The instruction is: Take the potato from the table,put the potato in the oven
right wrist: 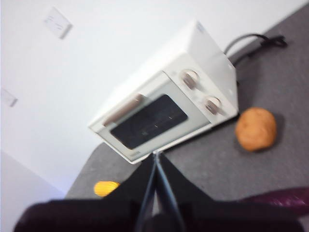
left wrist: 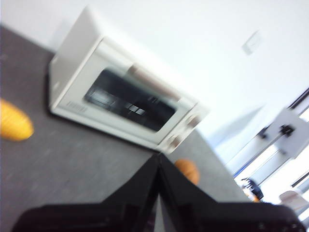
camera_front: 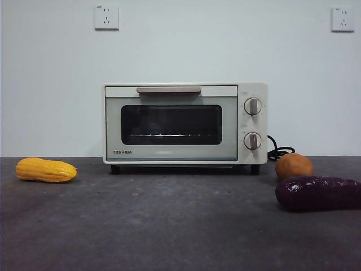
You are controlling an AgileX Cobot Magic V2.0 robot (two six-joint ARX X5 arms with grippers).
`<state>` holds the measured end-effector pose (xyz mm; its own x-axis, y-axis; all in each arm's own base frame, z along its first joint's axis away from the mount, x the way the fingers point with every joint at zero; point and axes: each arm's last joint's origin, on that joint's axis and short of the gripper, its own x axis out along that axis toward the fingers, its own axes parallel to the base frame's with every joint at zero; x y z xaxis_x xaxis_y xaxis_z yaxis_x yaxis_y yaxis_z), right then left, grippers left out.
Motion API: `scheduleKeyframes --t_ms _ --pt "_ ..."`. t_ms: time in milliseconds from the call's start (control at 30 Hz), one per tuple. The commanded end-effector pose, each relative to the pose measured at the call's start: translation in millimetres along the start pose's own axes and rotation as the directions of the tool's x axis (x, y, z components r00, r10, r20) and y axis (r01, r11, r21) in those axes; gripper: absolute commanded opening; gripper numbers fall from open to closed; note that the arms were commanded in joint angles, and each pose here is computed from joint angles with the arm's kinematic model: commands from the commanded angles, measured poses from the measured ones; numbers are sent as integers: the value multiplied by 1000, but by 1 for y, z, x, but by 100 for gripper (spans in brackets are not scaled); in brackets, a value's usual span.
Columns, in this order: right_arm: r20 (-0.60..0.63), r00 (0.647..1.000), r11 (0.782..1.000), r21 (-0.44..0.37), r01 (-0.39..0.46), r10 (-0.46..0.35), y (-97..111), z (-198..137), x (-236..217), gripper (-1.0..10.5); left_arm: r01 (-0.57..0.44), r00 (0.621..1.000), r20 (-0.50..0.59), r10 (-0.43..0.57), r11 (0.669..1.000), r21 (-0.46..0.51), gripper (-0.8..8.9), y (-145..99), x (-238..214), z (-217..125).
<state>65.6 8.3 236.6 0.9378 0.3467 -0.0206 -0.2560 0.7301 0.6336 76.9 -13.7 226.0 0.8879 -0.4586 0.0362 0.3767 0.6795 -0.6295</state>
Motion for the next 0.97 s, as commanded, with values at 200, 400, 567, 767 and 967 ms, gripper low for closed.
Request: scheduleKeyframes --t_ms 200,400,567,767,967 --pt "-19 1000 995 -103 -14 12 35 28 -22 -1 95 994 45 -95 995 13 -6 -36 -11 32" --pt "-83 996 981 -194 -27 11 59 52 -27 -1 159 987 -29 -158 987 21 -6 -53 -4 53" --pt "-134 991 964 -265 -12 -24 77 76 -25 0 207 970 -132 -203 978 12 -7 -59 12 70" --pt "-192 979 937 -350 -6 -65 95 104 -16 0 348 913 -239 -331 937 33 -7 -63 37 89" --pt "-268 957 931 -366 8 -114 105 126 -2 1 373 887 -291 -358 928 -4 -6 -64 60 106"
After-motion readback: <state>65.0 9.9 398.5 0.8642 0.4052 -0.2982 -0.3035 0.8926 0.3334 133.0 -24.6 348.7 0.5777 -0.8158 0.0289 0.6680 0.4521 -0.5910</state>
